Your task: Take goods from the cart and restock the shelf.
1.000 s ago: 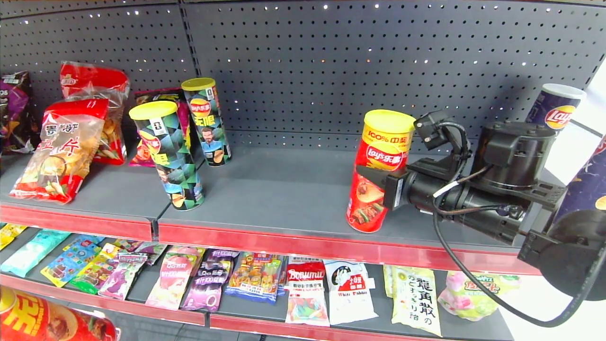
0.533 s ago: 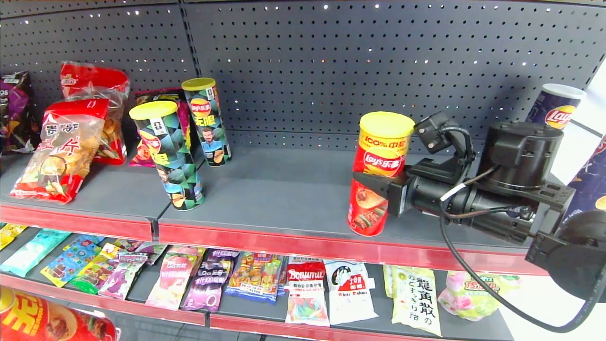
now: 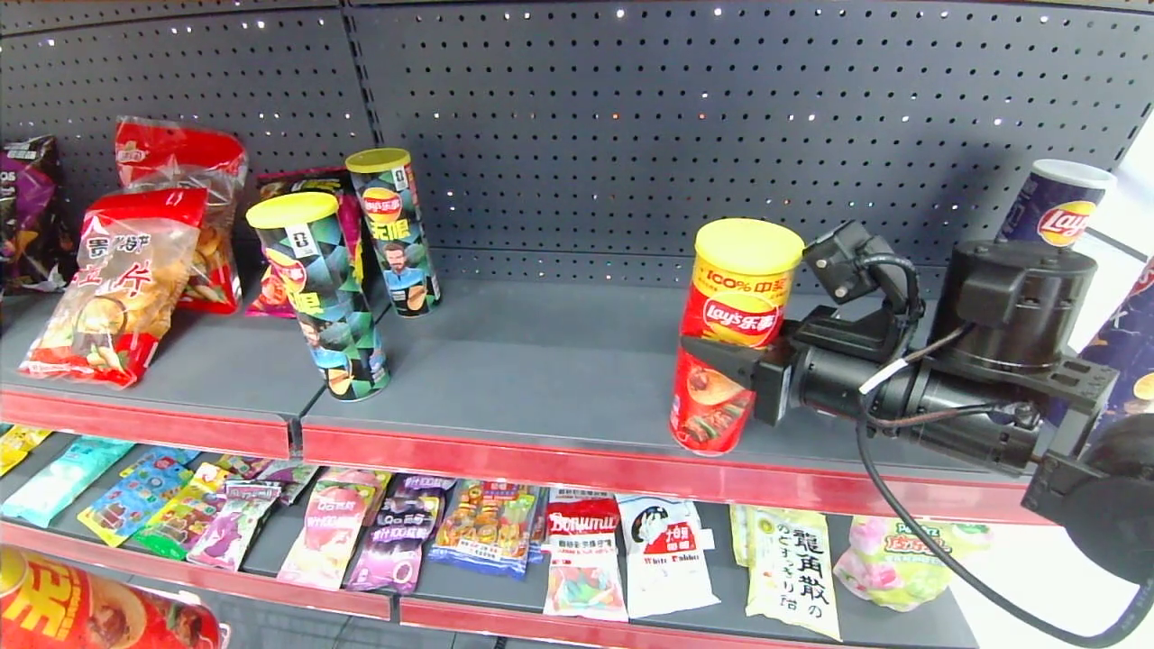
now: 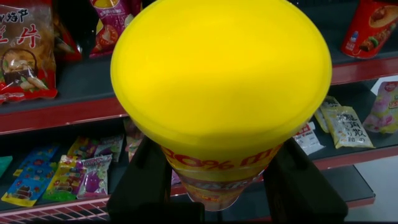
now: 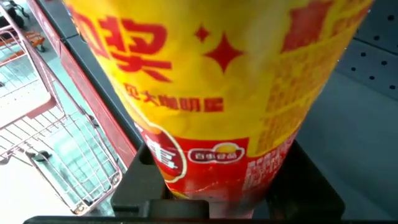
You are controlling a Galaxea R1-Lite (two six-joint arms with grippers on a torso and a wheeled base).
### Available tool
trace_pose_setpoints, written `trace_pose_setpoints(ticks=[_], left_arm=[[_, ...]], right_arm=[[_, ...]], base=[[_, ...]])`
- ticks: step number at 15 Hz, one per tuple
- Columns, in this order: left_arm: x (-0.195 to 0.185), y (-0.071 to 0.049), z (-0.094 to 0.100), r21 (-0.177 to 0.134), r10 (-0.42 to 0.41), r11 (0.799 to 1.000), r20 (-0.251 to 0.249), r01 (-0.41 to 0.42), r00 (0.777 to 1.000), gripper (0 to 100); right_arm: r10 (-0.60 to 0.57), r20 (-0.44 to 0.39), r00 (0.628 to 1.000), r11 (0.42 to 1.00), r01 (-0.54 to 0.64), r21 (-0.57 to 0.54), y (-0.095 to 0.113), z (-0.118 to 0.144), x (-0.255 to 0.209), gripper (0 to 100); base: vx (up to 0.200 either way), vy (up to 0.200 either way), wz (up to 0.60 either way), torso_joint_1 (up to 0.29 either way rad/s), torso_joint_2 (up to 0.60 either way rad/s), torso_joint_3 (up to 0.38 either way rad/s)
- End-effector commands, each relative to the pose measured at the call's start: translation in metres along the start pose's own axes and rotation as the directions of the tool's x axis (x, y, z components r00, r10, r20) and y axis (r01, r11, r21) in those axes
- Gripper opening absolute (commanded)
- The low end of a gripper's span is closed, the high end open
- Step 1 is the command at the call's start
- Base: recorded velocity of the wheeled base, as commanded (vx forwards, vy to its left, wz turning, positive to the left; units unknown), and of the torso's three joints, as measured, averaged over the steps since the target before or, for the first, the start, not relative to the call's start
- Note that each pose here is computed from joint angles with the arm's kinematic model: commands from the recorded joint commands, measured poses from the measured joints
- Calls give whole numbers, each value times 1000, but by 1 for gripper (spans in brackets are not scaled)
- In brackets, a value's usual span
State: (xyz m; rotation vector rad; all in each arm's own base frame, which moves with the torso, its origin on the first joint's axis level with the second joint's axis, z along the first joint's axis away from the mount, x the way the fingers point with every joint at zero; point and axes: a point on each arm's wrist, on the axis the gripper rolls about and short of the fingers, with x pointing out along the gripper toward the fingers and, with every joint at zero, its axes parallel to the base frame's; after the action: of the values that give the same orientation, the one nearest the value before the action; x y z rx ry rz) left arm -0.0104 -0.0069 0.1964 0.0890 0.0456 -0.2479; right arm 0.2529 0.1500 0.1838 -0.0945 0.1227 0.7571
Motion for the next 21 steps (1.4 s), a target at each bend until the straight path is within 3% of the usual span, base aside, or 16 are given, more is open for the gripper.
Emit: trace_pose_setpoints(ticks=[1, 4, 5, 14, 19, 21], left_arm=[[0, 0, 0, 0, 0, 1000, 0, 0, 1000, 0], [0, 0, 1, 1, 0, 1000, 3, 0, 1000, 0], [0, 0, 1, 1, 0, 1000, 3, 0, 1000, 0], [0, 0, 1, 1, -1, 1000, 3, 1, 1000, 0], [5, 2, 7, -4, -9, 1000, -12, 9, 1000, 0], [9, 3, 8, -9, -20, 1000, -29, 20, 999, 0]], right_arm=[[2, -7, 1000, 1000, -2, 2, 1, -1, 0, 0], [3, -20, 1000, 1000, -3, 2, 1, -6, -2, 0], [3, -17, 1000, 1000, -3, 3, 1, -5, -1, 100], [-10, 12, 1000, 1000, 10, 2, 3, -6, -15, 100], [-26, 1, 1000, 1000, 26, 7, 16, -20, -77, 100], [-26, 38, 999, 1000, 25, 8, 25, -24, -112, 100]], base=[[0, 0, 0, 0, 0, 0], [0, 0, 0, 0, 0, 0], [0, 0, 0, 0, 0, 0], [0, 0, 0, 0, 0, 0], [0, 0, 0, 0, 0, 0], [0, 0, 0, 0, 0, 0]])
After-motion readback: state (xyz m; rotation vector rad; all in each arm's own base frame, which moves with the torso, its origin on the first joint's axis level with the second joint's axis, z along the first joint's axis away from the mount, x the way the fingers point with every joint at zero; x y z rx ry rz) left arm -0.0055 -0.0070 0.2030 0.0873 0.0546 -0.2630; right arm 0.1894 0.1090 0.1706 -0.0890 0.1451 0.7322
